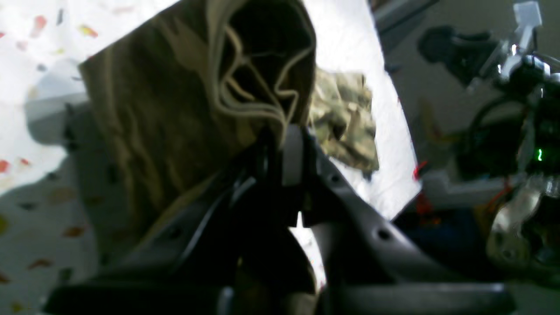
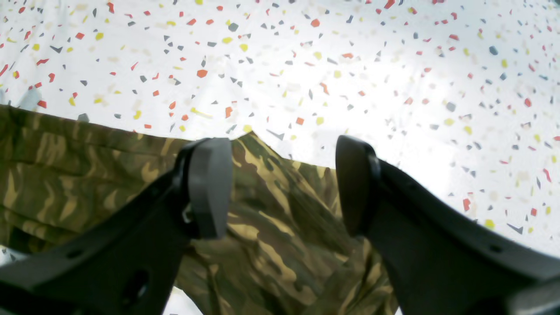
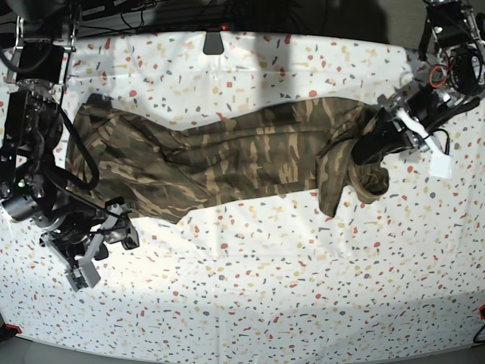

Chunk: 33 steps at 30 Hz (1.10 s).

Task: Fold the T-shirt properly
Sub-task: 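Fold the strip end with the left gripper over toward the middle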

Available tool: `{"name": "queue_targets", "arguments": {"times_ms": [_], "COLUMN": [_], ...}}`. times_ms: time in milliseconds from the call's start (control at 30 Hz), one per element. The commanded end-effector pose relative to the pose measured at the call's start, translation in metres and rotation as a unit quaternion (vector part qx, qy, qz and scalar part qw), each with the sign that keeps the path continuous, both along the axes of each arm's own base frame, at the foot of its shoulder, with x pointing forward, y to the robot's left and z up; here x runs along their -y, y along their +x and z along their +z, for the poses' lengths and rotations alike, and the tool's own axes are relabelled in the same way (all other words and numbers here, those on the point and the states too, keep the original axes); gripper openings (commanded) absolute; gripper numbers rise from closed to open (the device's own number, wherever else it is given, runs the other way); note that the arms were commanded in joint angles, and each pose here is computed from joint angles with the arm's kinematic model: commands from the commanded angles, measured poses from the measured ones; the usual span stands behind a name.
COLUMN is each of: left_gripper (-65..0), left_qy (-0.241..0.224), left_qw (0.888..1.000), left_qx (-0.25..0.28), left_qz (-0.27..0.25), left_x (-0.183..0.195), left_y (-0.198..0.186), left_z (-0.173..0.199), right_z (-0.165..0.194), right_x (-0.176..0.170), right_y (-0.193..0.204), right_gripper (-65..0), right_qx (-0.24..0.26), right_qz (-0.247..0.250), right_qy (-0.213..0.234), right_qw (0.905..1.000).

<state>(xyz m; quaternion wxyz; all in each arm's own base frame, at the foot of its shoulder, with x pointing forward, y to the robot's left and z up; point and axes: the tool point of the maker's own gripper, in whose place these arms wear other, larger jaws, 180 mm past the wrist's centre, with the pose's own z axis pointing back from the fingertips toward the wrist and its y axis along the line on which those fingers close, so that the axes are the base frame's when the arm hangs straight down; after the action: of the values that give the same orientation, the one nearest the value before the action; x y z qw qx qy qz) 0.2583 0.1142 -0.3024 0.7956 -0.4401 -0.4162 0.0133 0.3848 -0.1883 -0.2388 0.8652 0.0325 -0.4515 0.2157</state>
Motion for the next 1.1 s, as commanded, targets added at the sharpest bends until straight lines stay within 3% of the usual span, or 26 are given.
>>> {"name": "queue_targets", "arguments": {"times_ms": [0, 167, 400, 633, 900, 1000, 1067], "left_gripper": [-65.0, -65.0, -65.0, -65.0, -65.0, -40.8, -33.6], "left_qy": [-0.013, -0.059, -0.088, -0.047, -0.02, -0.03, -0.039], "left_qw": [1.0, 0.998, 0.995, 0.995, 0.993, 0.991, 0.99], "left_qx": [0.024, 0.017, 0.032, 0.083, 0.102, 0.116, 0.128], "left_qz": [0.01, 0.028, 0.031, 0.005, -0.062, -0.063, -0.049], "left_x": [0.003, 0.03, 0.087, 0.136, 0.19, 0.197, 0.193], "left_y": [0.006, 0.009, 0.02, 0.027, 0.012, 0.012, 0.016], "left_z": [0.012, 0.01, 0.015, 0.022, 0.026, 0.033, 0.039], "right_z": [0.02, 0.024, 0.037, 0.04, 0.037, 0.036, 0.035], "right_x": [0.002, 0.001, -0.009, -0.011, -0.01, -0.013, -0.015], "right_y": [0.007, 0.009, 0.012, 0.013, 0.012, 0.01, 0.009], "right_gripper": [-28.1, -28.1, -28.1, -28.1, -28.1, -28.1, -28.1], "right_qx": [0.032, 0.036, 0.048, 0.049, 0.042, 0.034, 0.03], "right_qz": [0.0, 0.002, 0.019, 0.021, 0.021, 0.026, 0.03], "right_qy": [0.001, 0.004, 0.032, 0.035, 0.033, 0.039, 0.044], "right_qw": [0.9995, 0.9993, 0.9982, 0.998, 0.9984, 0.9983, 0.9982]}}
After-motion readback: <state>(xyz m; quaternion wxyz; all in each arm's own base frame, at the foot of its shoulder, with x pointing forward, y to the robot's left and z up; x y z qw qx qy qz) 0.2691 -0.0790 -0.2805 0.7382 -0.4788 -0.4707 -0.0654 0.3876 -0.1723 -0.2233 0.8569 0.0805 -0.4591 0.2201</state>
